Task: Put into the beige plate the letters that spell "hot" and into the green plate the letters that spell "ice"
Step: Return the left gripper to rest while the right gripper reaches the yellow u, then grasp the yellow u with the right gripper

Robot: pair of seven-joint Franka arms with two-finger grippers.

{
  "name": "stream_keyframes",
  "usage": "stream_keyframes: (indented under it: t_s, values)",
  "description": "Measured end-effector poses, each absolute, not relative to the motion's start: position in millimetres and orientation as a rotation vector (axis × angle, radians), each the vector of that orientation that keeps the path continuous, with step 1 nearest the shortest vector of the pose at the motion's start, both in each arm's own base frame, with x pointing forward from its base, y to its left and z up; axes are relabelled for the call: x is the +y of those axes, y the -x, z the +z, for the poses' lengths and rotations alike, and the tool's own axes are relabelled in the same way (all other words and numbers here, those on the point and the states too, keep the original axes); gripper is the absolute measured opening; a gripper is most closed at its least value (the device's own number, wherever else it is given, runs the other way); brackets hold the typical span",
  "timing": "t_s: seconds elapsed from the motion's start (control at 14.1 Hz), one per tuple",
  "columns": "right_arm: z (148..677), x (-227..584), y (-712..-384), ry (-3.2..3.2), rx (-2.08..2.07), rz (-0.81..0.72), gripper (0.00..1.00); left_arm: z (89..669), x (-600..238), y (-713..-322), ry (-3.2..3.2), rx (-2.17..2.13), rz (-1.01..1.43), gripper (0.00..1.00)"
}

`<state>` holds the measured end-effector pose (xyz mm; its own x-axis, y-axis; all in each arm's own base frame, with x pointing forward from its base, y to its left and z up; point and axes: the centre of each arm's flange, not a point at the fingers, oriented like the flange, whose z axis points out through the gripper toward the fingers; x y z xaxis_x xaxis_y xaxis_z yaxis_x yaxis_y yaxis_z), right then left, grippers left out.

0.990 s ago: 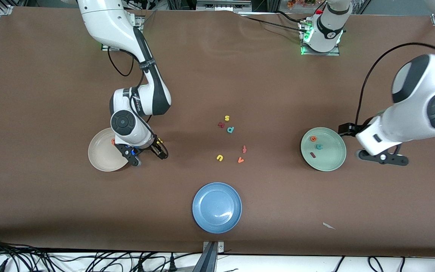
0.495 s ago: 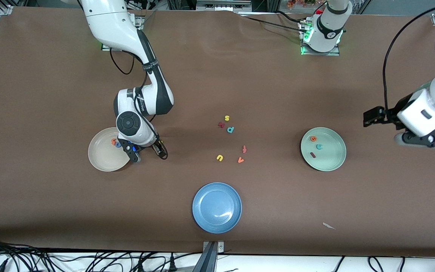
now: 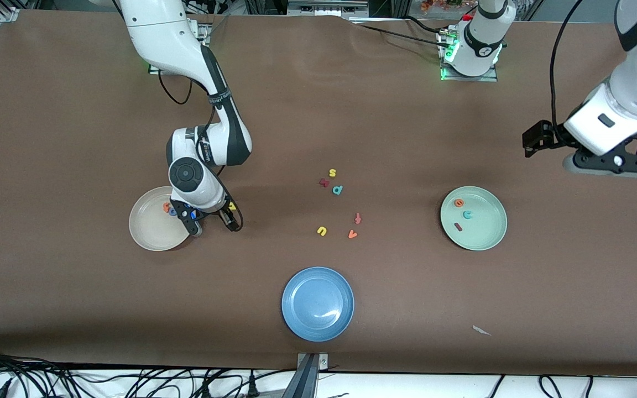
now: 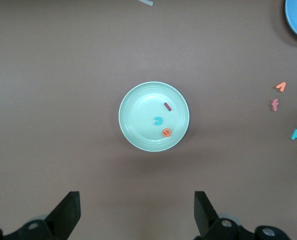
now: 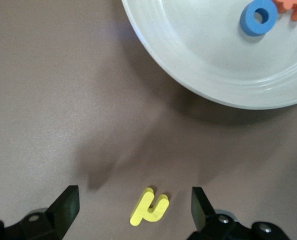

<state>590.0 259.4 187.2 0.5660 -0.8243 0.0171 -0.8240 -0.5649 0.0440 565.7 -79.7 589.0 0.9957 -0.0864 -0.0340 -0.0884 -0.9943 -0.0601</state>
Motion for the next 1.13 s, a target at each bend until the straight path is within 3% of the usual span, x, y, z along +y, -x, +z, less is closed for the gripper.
stream_keyframes:
  t_s: [0.35,1.13]
  values:
    - [179,268,-576,-2.748,-1.455,0.044,1.0,599,-94,-532,3.14,0.163,-0.018,1.0]
    - [180,257,-562,-2.767,-1.487,0.101,0.91,601,-77,-553,3.156,0.108,0.045,1.0]
